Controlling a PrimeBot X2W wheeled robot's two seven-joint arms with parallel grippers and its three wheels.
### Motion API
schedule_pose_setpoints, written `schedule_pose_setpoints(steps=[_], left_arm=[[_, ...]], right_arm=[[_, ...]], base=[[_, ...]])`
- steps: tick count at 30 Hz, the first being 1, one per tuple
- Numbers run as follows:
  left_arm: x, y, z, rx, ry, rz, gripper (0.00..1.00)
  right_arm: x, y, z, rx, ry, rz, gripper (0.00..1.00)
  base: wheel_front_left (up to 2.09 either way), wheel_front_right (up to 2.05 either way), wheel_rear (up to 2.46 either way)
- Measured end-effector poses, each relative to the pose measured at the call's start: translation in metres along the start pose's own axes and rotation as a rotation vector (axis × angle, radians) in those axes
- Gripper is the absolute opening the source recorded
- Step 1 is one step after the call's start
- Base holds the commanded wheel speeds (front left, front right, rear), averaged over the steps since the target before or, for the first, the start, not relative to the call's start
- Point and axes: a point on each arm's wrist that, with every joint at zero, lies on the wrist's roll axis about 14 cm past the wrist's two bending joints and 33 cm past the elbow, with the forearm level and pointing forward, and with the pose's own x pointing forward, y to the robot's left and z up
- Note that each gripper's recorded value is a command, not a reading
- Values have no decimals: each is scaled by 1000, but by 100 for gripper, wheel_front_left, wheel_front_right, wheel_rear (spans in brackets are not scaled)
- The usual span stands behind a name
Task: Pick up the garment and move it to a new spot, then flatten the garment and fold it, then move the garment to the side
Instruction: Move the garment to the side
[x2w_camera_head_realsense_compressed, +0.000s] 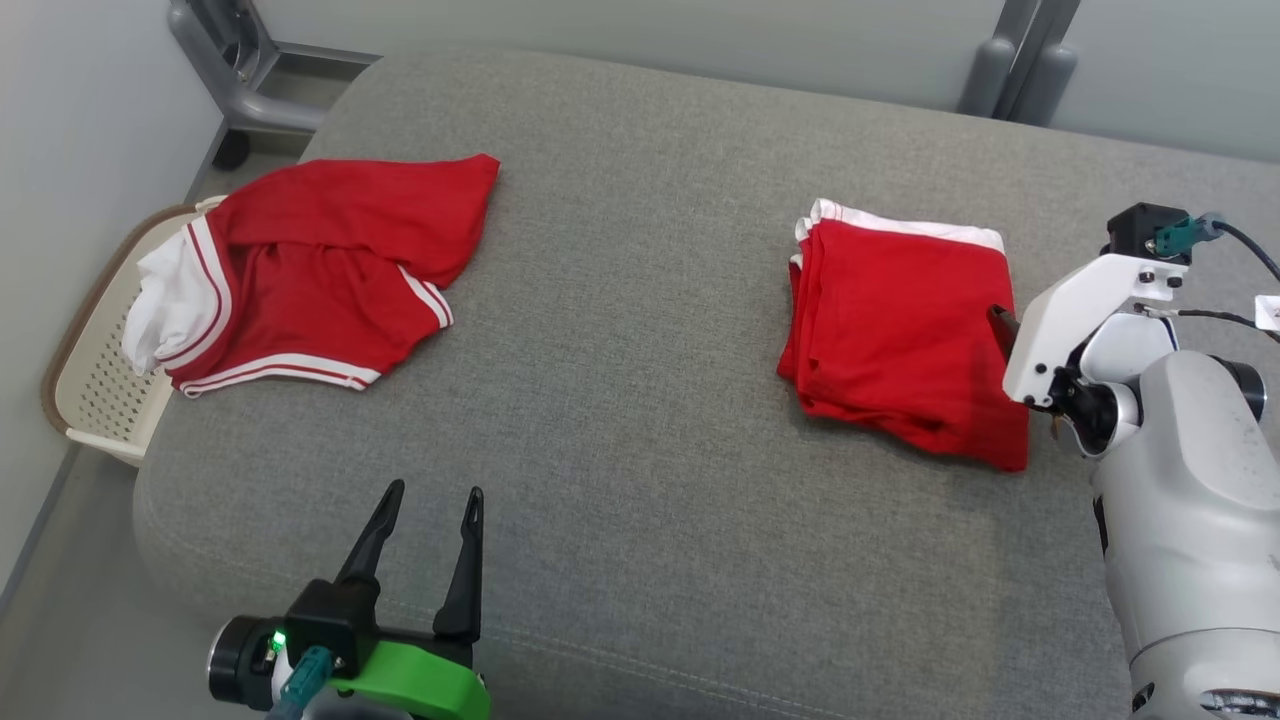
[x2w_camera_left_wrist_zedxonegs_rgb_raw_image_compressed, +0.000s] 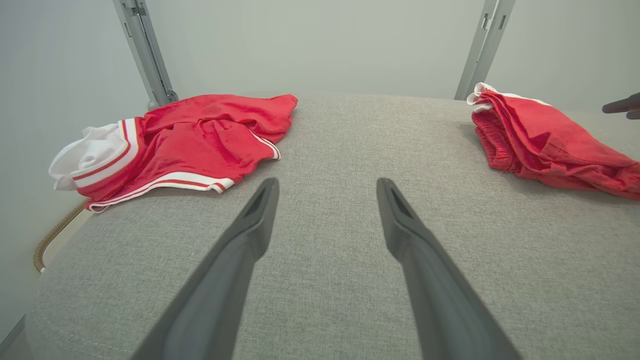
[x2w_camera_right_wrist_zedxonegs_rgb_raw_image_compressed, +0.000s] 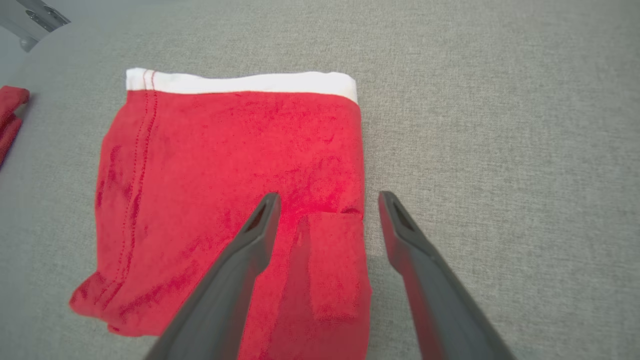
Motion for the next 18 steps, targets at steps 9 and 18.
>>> schedule_pose_setpoints(steps=[9,18], left_arm=[[14,-3,-6,24,26,-24,100],[10,1,-9,26,39,-10,100]], right_arm=[[22,-23,-35,97,95,-59,100],[32,-10,-49,142,149,-26,98]], base=[[0,0,0],[0,0,0]])
